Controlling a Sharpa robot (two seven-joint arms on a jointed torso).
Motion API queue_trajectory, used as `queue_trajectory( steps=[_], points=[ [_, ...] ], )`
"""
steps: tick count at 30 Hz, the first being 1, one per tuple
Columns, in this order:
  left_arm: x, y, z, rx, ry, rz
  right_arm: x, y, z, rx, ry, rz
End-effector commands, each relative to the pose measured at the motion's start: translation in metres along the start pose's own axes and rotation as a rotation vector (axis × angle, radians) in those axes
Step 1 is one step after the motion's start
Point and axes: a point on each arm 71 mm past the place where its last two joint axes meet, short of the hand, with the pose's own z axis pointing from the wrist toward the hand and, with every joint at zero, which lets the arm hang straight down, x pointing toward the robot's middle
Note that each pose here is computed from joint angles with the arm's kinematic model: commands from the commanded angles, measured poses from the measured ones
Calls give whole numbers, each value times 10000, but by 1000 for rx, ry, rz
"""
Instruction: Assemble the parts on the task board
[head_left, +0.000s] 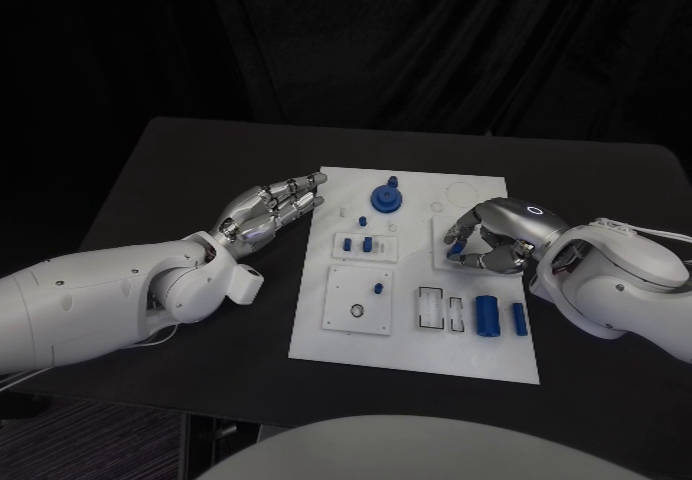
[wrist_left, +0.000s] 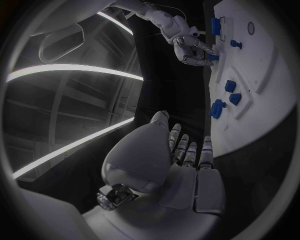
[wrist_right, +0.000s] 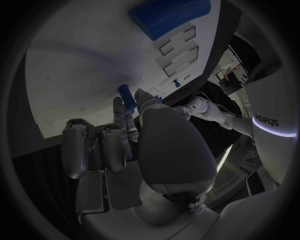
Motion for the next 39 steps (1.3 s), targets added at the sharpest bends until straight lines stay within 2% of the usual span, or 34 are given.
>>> queue_trajectory(
  steps=[1,10,22,28,34,39],
  points=[
    [19,7,-2,2,13,-10,-2,9,-9,-6,-15,-1],
    [12,23,-11,-4,10,-10,-11,12,-24,-2,-25,3],
    [11,40,-14,-10,12,-13,-78,89,-91,-44,-102,27],
    [12,45,-17,-14,13,-14,-224,191,-120,-85,-138,24],
    [14,46,-20,-16,11,-13,-372,371,-101,-156,-113,5],
    [24,48,-13,-16,14,-15,-358,633,-59,-271,-54,-19]
  ],
)
